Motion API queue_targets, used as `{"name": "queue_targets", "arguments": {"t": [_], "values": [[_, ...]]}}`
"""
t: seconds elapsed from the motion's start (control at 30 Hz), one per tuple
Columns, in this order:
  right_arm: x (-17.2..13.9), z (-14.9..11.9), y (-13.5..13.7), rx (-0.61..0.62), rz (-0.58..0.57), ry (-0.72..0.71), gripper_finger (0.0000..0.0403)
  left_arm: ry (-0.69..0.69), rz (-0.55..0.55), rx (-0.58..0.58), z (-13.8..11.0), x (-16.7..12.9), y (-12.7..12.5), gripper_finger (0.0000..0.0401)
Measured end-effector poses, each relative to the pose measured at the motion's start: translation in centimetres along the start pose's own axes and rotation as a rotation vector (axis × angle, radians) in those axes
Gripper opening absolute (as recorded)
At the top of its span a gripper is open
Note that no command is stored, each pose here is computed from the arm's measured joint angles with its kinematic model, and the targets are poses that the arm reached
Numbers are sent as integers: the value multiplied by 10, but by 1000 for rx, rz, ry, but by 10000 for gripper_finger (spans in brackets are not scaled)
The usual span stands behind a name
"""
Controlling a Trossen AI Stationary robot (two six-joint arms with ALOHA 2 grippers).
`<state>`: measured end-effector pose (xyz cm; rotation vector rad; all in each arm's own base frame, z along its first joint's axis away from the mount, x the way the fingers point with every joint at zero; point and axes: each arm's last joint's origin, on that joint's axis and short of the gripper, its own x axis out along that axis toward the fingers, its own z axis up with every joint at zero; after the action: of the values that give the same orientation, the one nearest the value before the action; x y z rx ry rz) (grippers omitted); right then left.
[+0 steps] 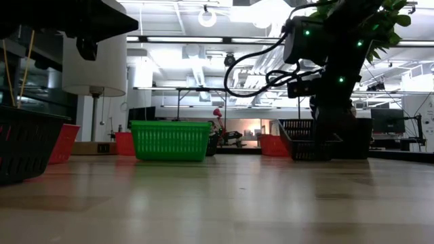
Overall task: Stack baskets by color
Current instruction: Stack the right top black basket on top of the left top black basket
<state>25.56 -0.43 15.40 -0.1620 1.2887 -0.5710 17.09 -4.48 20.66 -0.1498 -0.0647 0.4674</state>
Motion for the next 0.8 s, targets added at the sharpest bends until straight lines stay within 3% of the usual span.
{"name": "queue_targets", "arguments": {"t": [0.17,0.6,0.8], "values": [[0,0,0,6,11,3,7,0,1,0,0,0,0,0],[-9,-1,13,-24,42,-38,1,0,2,-1,0,0,0,0],[-35,14,26,-57,86,-128,0,0,2,0,0,0,0,0]]}}
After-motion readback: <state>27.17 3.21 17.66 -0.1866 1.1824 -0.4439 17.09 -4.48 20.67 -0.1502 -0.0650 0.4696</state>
